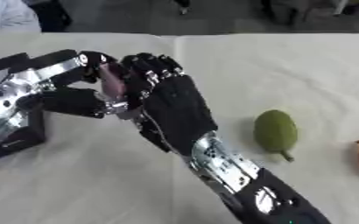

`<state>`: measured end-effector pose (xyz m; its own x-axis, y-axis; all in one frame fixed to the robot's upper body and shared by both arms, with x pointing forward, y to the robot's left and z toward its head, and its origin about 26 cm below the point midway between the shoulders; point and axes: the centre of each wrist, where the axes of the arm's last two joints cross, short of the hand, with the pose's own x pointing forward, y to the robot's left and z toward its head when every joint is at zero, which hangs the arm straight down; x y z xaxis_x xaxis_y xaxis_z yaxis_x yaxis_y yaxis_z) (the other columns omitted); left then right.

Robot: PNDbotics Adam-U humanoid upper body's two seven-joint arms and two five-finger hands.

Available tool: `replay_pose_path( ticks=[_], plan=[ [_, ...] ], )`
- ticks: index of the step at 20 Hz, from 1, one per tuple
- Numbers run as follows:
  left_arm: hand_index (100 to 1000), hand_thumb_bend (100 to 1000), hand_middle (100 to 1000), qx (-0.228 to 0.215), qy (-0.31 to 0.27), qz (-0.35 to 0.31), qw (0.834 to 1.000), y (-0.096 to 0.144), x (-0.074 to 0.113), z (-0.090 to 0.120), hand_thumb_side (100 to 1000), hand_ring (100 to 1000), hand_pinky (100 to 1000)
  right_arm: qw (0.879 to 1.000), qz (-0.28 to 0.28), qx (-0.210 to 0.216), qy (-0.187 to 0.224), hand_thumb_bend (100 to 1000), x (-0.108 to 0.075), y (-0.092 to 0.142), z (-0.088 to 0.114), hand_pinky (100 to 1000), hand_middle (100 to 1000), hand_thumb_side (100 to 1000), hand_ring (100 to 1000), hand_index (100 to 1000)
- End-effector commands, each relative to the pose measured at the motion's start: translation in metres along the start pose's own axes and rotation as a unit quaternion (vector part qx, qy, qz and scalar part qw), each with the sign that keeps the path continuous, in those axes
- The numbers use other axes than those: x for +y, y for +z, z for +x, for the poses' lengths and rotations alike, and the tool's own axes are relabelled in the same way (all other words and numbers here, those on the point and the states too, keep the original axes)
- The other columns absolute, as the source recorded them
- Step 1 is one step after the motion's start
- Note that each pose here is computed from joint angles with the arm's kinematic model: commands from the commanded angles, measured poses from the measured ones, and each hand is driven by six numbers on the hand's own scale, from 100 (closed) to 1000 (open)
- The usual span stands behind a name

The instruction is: Pick up the objects with one hand, pass them to the other hand, and then place them into the box on the other side of the table.

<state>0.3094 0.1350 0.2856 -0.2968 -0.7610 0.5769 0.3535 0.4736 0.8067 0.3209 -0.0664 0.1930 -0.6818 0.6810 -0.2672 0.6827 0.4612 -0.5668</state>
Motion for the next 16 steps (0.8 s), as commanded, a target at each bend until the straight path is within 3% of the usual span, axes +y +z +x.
replay_pose_path(
  ticks=[1, 8, 10, 16],
  plan=[
    [835, 289, 655, 0.007, 0.0, 0.007, 1.0, -0.004, 0.006, 0.0, 407, 838, 903, 1.0, -0.014, -0.011, -0.009, 121, -0.006, -0.007, 0.005, 587, 480, 100, 578, 605],
    [738, 129, 574, 0.035, 0.022, -0.028, 0.999, -0.018, 0.001, -0.012, 269, 771, 826, 1.0, -0.017, -0.015, -0.009, 123, -0.006, -0.008, 0.005, 579, 482, 100, 581, 607],
    [670, 100, 505, 0.039, 0.029, -0.035, 0.998, -0.021, 0.001, -0.015, 226, 705, 754, 1.0, -0.018, -0.016, -0.008, 118, -0.006, -0.008, 0.005, 580, 490, 100, 589, 613],
    [483, 100, 340, 0.043, 0.044, -0.041, 0.997, -0.023, 0.0, -0.017, 216, 562, 663, 1.0, -0.018, -0.02, 0.004, 276, -0.005, -0.007, 0.004, 612, 539, 100, 640, 655]
  ],
)
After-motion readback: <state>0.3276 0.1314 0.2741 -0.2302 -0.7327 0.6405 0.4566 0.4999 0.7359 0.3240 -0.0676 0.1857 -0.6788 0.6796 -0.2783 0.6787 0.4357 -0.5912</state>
